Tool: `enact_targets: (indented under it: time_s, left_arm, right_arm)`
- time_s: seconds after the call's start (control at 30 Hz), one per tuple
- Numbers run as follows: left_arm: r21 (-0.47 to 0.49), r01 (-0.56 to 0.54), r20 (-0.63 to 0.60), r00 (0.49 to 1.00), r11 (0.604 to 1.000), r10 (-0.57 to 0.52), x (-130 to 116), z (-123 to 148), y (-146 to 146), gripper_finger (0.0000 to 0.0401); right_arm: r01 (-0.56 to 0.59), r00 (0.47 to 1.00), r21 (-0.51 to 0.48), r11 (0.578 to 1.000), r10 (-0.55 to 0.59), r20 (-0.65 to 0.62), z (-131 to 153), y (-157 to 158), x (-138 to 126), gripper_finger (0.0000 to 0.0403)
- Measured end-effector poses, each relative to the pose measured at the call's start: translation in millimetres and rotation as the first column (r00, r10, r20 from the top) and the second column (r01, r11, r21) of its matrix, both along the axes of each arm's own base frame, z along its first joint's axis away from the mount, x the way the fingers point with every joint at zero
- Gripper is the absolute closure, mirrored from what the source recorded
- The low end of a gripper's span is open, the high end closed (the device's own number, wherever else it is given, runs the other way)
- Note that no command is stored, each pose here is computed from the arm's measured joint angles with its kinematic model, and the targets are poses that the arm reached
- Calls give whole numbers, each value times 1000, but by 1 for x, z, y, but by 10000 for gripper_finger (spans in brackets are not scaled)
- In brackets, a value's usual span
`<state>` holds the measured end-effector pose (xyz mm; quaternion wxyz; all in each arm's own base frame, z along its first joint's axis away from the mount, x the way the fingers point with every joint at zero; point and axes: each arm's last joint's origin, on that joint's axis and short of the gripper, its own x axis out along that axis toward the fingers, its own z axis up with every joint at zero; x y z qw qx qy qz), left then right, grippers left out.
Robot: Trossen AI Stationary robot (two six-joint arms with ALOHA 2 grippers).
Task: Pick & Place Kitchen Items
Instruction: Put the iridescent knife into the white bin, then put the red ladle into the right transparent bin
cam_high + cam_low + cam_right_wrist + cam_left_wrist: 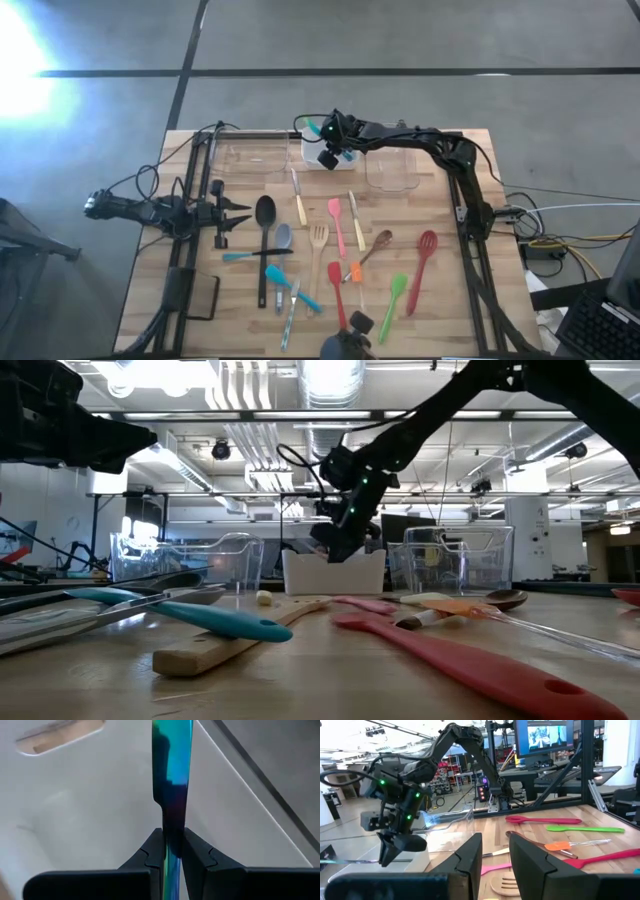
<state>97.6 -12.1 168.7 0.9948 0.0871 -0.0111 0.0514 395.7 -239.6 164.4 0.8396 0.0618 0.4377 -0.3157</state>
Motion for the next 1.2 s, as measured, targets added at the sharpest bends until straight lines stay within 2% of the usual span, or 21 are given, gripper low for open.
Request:
enact_targets:
  time_s: [0.3, 0.53, 1.03, 1.2]
  left_arm:
    - [0, 0, 0, 1000, 1000, 0, 0, 0, 0, 300]
    - [1, 0, -1, 1000, 1000, 0, 0, 0, 0, 300]
    - [1, 0, -1, 1000, 1000, 0, 0, 0, 0, 300]
    - [1, 0, -1, 1000, 1000, 0, 0, 0, 0, 300]
  right_arm:
    - [-7, 1000, 25, 1000, 7, 1, -9, -5, -1, 375]
    - [-26, 999, 59, 998, 24, 23, -9, -8, -2, 359]
    - [-5, 1000, 64, 998, 3, 28, -7, -8, -2, 276]
    - [-7, 998, 43, 999, 4, 62, 10, -8, -2, 245]
